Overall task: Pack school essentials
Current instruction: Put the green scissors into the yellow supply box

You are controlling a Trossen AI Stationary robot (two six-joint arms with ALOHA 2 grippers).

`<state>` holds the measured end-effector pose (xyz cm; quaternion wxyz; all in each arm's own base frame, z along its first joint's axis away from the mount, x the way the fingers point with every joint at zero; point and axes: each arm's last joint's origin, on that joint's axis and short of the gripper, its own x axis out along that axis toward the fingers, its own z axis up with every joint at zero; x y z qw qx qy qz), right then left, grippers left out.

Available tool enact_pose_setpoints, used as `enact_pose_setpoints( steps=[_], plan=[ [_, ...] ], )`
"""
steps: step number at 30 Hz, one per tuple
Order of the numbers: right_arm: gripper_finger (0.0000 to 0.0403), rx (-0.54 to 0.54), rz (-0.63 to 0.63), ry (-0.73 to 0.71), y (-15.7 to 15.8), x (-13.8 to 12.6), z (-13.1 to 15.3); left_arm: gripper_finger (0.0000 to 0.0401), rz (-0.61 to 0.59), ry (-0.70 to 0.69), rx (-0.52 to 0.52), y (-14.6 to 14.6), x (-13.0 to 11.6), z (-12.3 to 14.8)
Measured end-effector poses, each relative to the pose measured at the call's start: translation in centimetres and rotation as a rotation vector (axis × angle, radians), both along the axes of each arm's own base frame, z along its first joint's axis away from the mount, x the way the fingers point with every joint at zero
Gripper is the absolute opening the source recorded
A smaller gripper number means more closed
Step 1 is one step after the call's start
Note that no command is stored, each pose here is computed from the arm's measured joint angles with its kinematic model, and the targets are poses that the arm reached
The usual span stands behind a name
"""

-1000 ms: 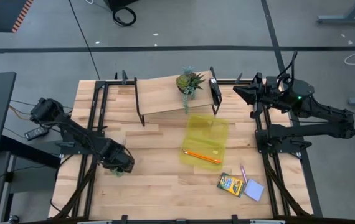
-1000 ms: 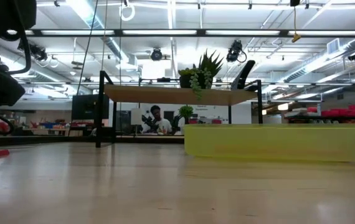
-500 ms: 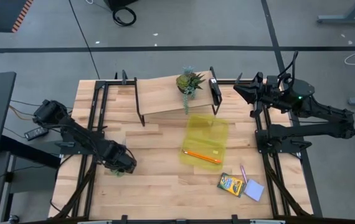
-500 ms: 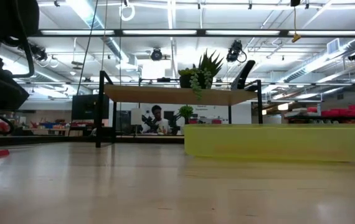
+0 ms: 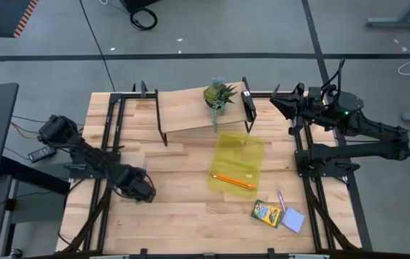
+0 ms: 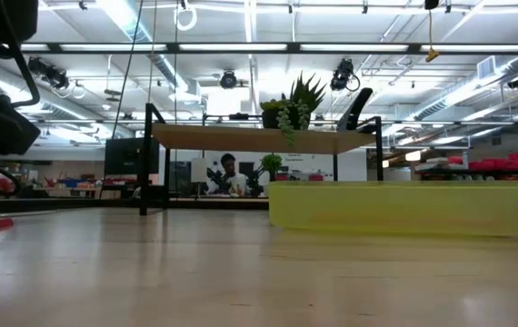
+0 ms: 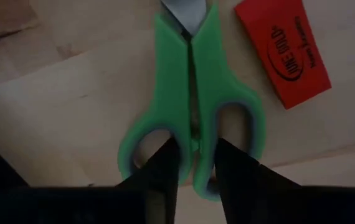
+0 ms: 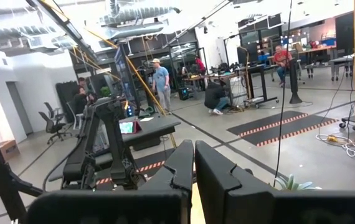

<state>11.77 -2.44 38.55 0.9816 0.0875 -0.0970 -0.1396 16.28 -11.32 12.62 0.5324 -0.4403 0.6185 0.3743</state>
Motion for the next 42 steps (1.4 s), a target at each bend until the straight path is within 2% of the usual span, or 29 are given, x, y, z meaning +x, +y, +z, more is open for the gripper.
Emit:
enact_pose_setpoints(
  steps=[22, 32, 42],
  plan=[
    [0.0023, 0.0, 0.0, 0.0, 0.0, 0.0, 0.0, 0.0067, 0.005, -0.044, 0.068, -1.0, 0.0, 1.4],
    [0.0023, 0.0, 0.0, 0.0, 0.0, 0.0, 0.0, 0.0067, -0.014, -0.04, 0.076, -1.8, 0.5, 3.3],
    [0.0023, 0.002, 0.001, 0.01, 0.0, 0.3, -0.1, 0.0068, -0.132, -0.155, 0.083, -2.4, 1.9, 5.0]
  ],
)
